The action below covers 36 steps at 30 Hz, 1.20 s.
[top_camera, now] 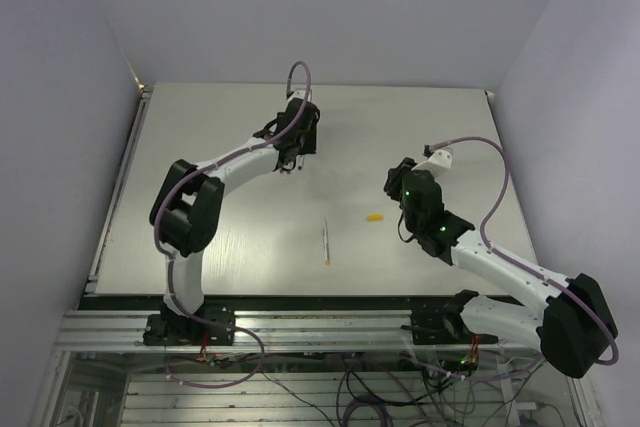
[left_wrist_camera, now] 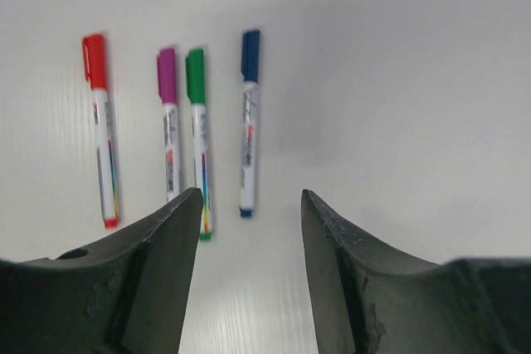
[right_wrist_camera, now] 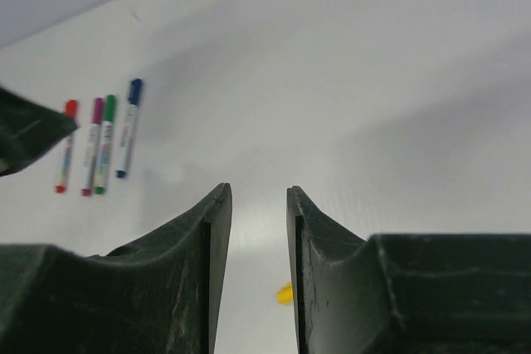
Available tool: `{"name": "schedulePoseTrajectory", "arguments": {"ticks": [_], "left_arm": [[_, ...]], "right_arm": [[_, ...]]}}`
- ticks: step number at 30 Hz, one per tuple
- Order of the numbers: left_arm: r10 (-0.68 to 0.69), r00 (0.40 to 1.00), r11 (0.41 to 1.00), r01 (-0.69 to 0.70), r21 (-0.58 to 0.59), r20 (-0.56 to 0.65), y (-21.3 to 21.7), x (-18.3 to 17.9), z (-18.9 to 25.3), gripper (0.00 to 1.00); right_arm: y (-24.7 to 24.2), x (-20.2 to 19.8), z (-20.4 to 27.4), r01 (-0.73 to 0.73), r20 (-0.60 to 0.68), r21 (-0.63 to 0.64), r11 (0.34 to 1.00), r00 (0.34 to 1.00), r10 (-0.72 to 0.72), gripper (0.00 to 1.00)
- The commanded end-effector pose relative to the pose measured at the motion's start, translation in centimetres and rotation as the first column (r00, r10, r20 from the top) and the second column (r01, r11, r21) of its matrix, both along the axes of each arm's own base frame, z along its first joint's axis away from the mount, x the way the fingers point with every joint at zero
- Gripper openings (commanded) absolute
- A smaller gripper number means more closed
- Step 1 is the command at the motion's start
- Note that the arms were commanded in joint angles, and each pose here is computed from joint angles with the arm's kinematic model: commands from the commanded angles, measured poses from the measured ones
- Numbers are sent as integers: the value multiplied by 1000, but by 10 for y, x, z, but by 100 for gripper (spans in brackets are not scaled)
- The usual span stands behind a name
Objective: Insert the pens into the pen caps
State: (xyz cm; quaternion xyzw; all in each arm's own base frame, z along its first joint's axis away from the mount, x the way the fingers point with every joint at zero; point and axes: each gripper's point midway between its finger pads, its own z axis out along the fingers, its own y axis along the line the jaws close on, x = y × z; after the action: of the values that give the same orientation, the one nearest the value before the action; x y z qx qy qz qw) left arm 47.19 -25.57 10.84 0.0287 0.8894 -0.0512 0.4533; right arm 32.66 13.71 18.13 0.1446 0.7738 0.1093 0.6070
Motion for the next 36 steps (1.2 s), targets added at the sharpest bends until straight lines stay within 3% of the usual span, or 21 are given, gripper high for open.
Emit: {"name": "schedulePoseTrajectory", "arguments": {"ticks": [1, 13, 15, 30, 36], "left_arm": [[-60, 996, 998, 58, -31, -73, -9, -43, 1, 61], [-247, 924, 969, 244, -49, -291, -27, -160, -27, 69], [-279, 906, 960, 270, -75, -318, -32, -176, -32, 76], [-413, 797, 905, 412, -103, -442, -56, -230, -68, 82], [-417, 764, 883, 469, -19, -493, -55, -244, -86, 80]], "right_arm": [[-15, -2, -19, 103, -95, -38, 994, 990, -106, 34], [-35, -17, -64, 166, -216, -67, 984, 960, -177, 36], [-35, -17, -66, 166, -214, -53, 985, 961, -173, 36], [-36, -19, -68, 176, -208, -13, 984, 962, -175, 33], [-35, -17, -67, 174, -202, -4, 985, 964, -171, 32]]}}
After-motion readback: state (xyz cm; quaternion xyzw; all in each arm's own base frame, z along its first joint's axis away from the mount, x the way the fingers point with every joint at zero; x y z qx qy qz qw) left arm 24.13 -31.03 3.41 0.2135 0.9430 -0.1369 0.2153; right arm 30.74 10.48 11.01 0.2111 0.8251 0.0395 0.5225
